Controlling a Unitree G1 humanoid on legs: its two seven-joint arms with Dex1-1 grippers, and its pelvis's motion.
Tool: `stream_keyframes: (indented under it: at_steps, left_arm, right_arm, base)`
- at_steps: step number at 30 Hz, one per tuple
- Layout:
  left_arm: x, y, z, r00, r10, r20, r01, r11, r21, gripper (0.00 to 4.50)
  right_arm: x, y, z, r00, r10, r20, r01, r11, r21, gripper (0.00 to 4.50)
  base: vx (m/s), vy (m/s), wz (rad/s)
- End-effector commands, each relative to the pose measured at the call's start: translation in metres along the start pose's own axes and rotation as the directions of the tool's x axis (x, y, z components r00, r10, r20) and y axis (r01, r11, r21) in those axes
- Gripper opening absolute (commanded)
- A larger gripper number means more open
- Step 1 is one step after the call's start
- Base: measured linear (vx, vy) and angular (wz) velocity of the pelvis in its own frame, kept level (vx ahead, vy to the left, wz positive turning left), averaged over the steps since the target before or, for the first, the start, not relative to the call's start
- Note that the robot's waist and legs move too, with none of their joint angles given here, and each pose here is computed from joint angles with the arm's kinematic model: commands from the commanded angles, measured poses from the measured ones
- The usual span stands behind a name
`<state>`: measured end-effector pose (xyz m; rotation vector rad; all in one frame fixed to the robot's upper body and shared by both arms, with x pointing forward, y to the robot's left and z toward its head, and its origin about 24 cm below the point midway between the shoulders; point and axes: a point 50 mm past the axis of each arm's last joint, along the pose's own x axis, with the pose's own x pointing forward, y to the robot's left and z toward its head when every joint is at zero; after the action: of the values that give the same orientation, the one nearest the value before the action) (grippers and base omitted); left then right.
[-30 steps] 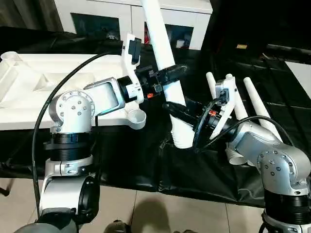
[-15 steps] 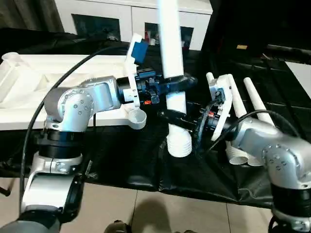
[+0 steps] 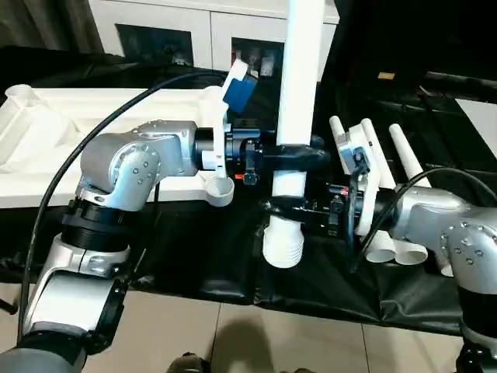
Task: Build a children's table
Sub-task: Pick table leg
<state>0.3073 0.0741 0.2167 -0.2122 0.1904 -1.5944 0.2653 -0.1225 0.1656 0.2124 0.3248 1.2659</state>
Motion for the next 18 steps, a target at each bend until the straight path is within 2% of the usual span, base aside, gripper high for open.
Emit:
stream_keyframes:
  at_steps: [1, 10, 18]
  left_arm:
    - [0.0022, -0.0039, 0.0111, 0.999, -0.039, -0.012, 0.039, 0.998, 0.057, 1.86]
    - [0.0033, -0.0036, 0.0123, 0.998, -0.054, -0.012, 0.054, 0.996, 0.068, 1.86]
    - [0.0085, -0.0055, 0.0068, 0.997, -0.080, -0.022, 0.081, 0.995, 0.058, 1.86]
  right_arm:
    - [-0.0018, -0.0022, -0.0016, 0.999, -0.013, -0.033, 0.014, 1.000, 0.014, 3.12]
    - [-0.0018, -0.0021, -0.0054, 0.998, -0.006, -0.055, 0.007, 1.000, 0.020, 3.12]
    - [0.0032, -0.0010, -0.0049, 1.000, -0.002, -0.023, 0.003, 1.000, 0.018, 3.12]
  base:
    - [0.000, 0.000, 0.00]
    - [0.000, 0.000, 0.00]
    - [0.000, 0.000, 0.00]
